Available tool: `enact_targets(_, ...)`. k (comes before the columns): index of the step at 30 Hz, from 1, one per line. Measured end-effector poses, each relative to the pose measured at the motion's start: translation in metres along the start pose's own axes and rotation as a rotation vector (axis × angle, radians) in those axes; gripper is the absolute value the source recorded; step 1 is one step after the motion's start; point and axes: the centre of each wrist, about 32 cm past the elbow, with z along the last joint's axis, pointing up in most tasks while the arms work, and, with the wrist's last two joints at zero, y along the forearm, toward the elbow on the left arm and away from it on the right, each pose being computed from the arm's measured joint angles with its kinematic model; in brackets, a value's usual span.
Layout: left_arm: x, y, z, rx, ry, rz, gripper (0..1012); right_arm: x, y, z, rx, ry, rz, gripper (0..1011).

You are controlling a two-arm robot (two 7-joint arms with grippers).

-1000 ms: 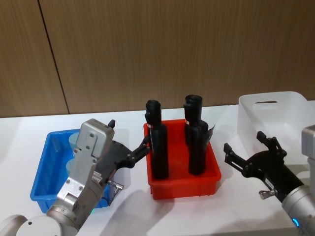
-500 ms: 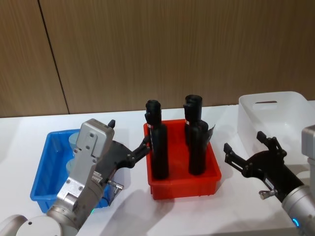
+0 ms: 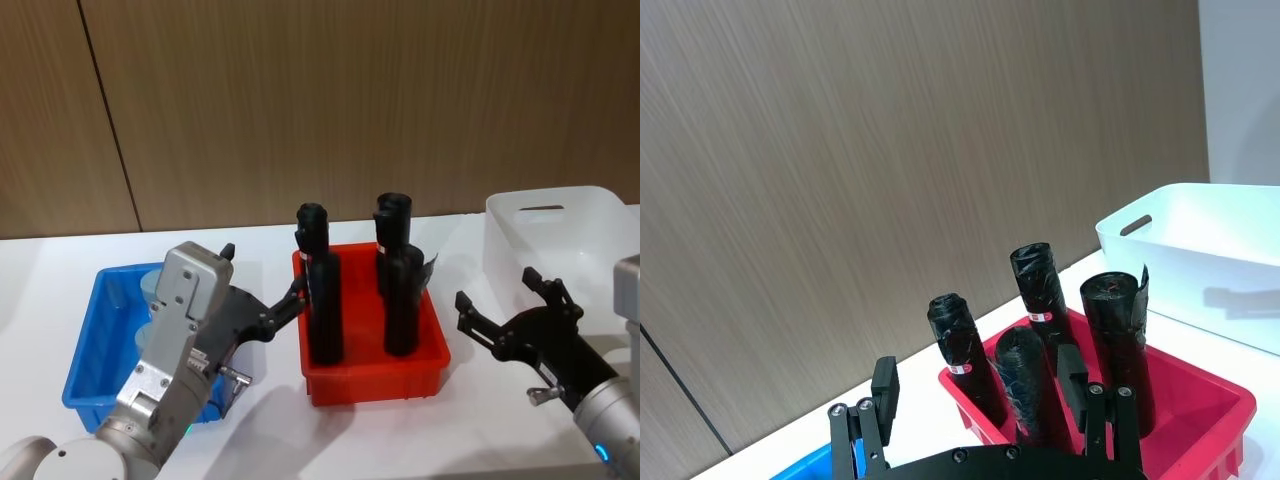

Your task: Pick the cotton swabs from the blue box and place them into the white box.

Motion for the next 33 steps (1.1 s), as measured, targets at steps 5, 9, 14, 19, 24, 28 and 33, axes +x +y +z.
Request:
enact_targets(5, 0.0000, 0.0000, 0.0000, 0.000, 0.000, 0.000, 1004, 0.000, 0.000, 0.000, 0.000, 0.000, 0.000, 1001)
enact_targets(9, 0.0000, 0.0000, 0.0000, 0.000, 0.000, 0.000, 1004, 0.000, 0.000, 0.000, 0.000, 0.000, 0.000, 1001)
enact_targets(14, 0.0000, 0.0000, 0.0000, 0.000, 0.000, 0.000, 1004, 0.000, 0.000, 0.000, 0.000, 0.000, 0.000, 1001)
enact_targets(19, 0.0003, -0.0014, -0.0001, 0.002, 0.002, 0.000, 1004, 0.000, 0.000, 0.000, 0.000, 0.000, 0.000, 1001)
enact_targets(24, 0.0025, -0.0068, -0.0005, 0.012, 0.008, 0.001, 1004, 0.000, 0.000, 0.000, 0.000, 0.000, 0.000, 1001)
enact_targets(28, 0.0061, -0.0132, -0.0011, 0.028, 0.026, 0.007, 1004, 0.000, 0.000, 0.000, 0.000, 0.000, 0.000, 1001)
enact_targets(33, 0.0120, -0.0196, -0.0023, 0.057, 0.056, 0.023, 1004, 0.000, 0.000, 0.000, 0.000, 0.000, 0.000, 1001)
